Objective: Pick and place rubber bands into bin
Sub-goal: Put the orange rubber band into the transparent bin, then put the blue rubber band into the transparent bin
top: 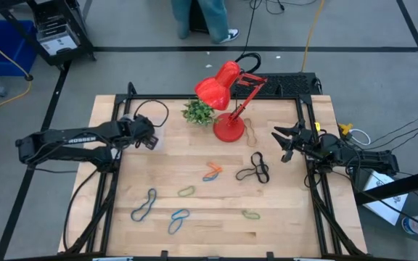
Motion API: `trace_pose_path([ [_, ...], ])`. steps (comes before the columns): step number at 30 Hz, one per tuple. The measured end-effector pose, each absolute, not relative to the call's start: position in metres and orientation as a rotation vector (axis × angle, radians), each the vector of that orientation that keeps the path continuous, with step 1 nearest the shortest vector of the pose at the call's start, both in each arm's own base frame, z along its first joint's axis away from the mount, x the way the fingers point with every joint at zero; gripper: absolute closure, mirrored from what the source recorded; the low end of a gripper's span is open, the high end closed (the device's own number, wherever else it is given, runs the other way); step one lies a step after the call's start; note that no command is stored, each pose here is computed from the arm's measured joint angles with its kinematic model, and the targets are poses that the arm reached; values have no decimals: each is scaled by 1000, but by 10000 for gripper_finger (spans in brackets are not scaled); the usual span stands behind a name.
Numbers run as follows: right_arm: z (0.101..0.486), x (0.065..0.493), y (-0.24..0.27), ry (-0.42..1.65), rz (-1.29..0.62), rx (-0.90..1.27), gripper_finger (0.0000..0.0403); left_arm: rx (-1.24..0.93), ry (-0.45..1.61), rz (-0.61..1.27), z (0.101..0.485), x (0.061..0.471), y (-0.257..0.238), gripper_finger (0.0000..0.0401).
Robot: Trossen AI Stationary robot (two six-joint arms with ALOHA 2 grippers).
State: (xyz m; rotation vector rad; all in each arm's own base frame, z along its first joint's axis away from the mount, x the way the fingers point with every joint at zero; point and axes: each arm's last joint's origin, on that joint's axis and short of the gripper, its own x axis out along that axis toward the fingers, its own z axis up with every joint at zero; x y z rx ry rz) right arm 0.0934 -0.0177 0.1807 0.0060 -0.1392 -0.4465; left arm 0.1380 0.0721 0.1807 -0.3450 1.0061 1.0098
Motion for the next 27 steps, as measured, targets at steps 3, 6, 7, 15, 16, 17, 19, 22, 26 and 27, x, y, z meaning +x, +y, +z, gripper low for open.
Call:
trace_pose_path([
  [3,181,93,-18,-139,-446,6,289,-293,1001,970,194,141,73,169],
  [6,181,93,-18,-139,-446,6,289,-261,979,947,213,146,76,167],
  [7,181,93,-18,-139,-446,6,289,-251,969,942,220,148,76,167],
  [15,181,93,-18,-139,-446,6,289,-209,858,697,274,163,76,166],
  [16,181,93,-18,-139,-447,6,289,-215,842,649,278,165,75,166],
  [17,181,93,-18,-139,-447,6,289,-228,819,604,283,167,74,166],
  [19,181,93,-18,-139,-446,6,289,-250,785,522,291,171,71,166],
  [22,181,93,-18,-137,-447,-1,289,-268,773,414,293,174,65,166],
  [26,180,93,-18,-135,-447,-2,289,-242,781,195,294,178,53,166],
  [27,181,93,-18,-135,-447,-2,289,-244,779,136,294,179,49,166],
])
